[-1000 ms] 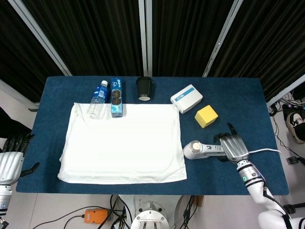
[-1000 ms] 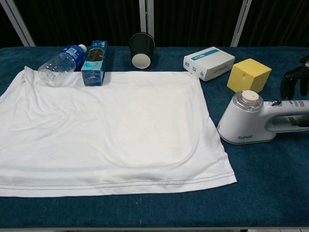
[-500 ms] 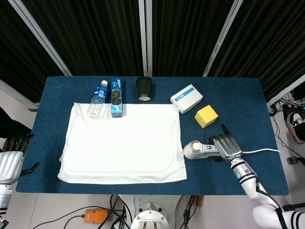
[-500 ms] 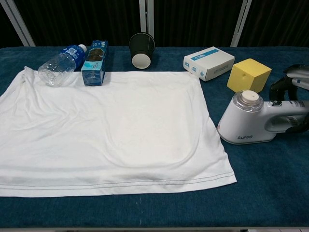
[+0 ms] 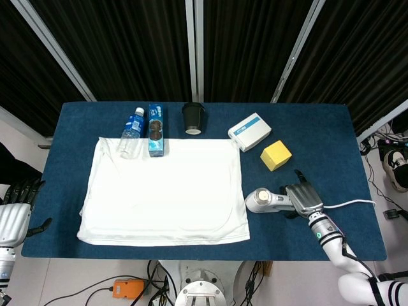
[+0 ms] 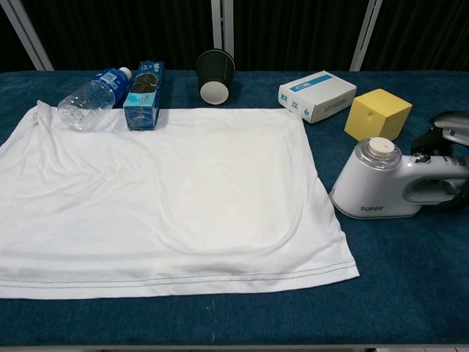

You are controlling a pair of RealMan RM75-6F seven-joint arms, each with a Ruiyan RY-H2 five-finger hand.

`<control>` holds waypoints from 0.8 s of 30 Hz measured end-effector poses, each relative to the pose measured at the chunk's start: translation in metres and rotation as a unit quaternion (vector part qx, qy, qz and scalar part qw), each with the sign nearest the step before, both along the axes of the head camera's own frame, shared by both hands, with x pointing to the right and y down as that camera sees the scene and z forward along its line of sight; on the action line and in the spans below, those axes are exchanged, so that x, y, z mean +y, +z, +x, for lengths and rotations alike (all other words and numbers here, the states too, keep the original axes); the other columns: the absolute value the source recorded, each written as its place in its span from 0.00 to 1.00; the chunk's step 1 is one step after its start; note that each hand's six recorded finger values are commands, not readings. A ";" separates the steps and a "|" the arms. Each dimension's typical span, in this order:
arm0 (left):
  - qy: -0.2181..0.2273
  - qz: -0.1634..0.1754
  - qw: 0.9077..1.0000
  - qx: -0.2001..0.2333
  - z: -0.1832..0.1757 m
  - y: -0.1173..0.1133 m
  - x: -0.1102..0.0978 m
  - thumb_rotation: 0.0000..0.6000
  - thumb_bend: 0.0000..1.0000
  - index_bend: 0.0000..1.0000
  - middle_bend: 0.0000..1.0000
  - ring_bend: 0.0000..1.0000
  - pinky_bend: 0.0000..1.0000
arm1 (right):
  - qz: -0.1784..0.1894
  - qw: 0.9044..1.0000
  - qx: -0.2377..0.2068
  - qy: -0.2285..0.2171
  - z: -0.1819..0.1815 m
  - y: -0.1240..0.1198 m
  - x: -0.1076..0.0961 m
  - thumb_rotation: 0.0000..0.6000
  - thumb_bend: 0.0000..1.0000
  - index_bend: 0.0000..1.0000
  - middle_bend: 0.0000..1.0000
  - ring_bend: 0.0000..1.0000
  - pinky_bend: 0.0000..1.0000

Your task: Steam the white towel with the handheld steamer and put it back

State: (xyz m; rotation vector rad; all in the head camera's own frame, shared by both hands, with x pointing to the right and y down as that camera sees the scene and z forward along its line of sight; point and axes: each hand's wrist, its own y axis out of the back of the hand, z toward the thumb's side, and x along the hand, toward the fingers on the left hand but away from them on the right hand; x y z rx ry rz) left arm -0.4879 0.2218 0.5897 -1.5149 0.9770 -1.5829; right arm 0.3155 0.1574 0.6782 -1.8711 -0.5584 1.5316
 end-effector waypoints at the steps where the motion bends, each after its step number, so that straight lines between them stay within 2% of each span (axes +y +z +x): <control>1: 0.000 0.000 1.000 0.000 0.000 0.000 0.000 1.00 0.15 0.09 0.07 0.00 0.00 | -0.002 1.000 -0.001 0.002 0.000 0.000 0.001 1.00 0.18 0.62 0.61 0.61 0.05; 15: 0.000 -0.004 1.000 0.004 0.001 0.006 -0.002 1.00 0.15 0.09 0.07 0.00 0.00 | -0.050 0.997 -0.023 0.045 0.009 0.009 0.022 1.00 0.18 0.63 0.62 0.63 0.05; 19: 0.003 -0.003 1.000 0.007 0.003 0.007 -0.003 1.00 0.15 0.09 0.07 0.00 0.00 | -0.062 0.996 -0.035 0.058 0.009 0.011 0.024 1.00 0.20 0.70 0.67 0.69 0.06; 24: 0.002 -0.005 1.000 0.007 0.003 0.007 -0.004 1.00 0.15 0.09 0.07 0.00 0.00 | -0.072 0.993 -0.060 0.077 0.007 0.010 0.022 1.00 0.24 0.80 0.75 0.78 0.15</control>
